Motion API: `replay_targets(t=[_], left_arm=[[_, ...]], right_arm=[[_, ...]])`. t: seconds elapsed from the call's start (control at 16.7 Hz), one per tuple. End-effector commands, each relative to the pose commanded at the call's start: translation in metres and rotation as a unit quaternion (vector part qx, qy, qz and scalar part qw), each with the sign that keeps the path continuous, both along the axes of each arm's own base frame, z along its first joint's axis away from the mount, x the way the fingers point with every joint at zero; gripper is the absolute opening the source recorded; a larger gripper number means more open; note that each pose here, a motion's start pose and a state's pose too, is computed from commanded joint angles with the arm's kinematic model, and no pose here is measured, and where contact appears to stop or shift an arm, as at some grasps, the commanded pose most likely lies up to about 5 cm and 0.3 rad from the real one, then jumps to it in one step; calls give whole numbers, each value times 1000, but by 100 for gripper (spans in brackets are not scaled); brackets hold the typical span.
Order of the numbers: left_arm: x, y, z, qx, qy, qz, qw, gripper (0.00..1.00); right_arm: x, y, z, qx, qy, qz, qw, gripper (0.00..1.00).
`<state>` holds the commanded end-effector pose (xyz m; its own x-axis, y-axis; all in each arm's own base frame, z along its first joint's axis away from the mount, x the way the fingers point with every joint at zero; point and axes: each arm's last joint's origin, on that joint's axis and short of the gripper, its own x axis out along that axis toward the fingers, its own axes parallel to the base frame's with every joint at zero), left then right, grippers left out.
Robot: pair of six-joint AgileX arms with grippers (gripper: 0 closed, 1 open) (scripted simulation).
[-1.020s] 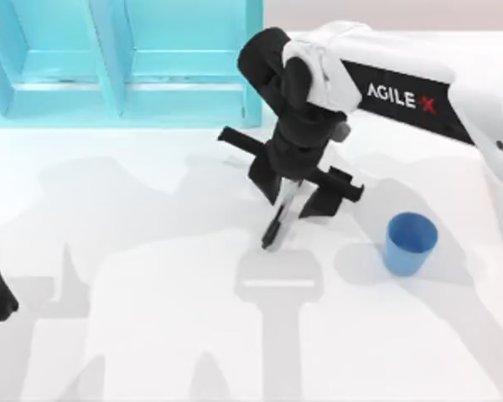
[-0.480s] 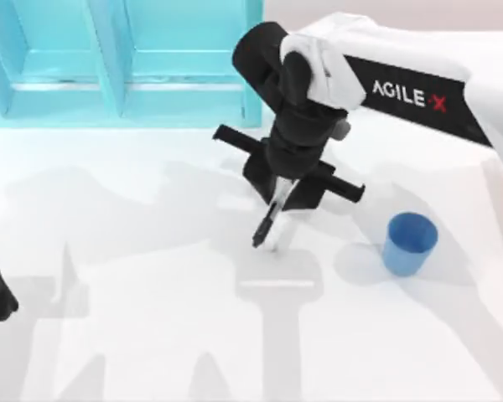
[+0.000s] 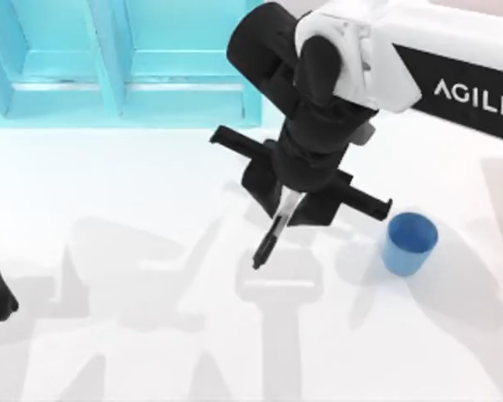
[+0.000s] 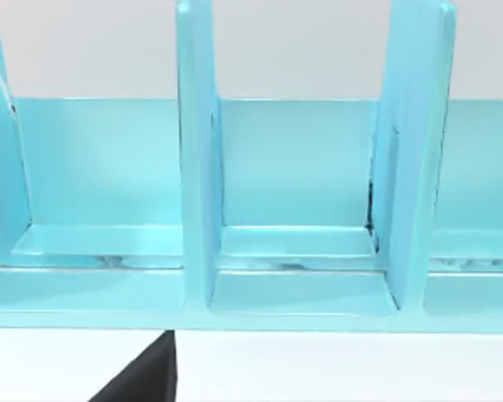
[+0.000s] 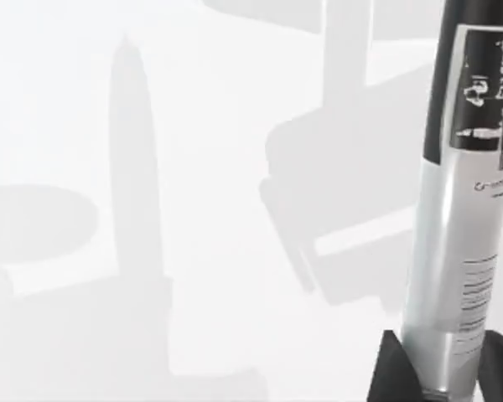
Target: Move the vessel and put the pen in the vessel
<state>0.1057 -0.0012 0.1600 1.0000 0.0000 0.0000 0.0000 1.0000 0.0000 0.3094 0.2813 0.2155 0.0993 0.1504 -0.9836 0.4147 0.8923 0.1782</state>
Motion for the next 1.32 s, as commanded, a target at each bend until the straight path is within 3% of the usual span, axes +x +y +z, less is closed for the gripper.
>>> replay_targets(t=[0.42,0.78,1.02,1.32], left_arm=[[0,0,0,0,0,0,1000,100],[0,0,0,0,0,0,1000,100],[0,0,0,0,0,0,1000,100],[0,0,0,0,0,0,1000,100]], right_arm=[[-3,-1,2,0,-4,1,1000,0],[-13,4,-5,-17,-134,77,988,0],[-29,4,-13,-57,-280,138,948,0],[-62,-3,-18,-137,-465,169,858,0]])
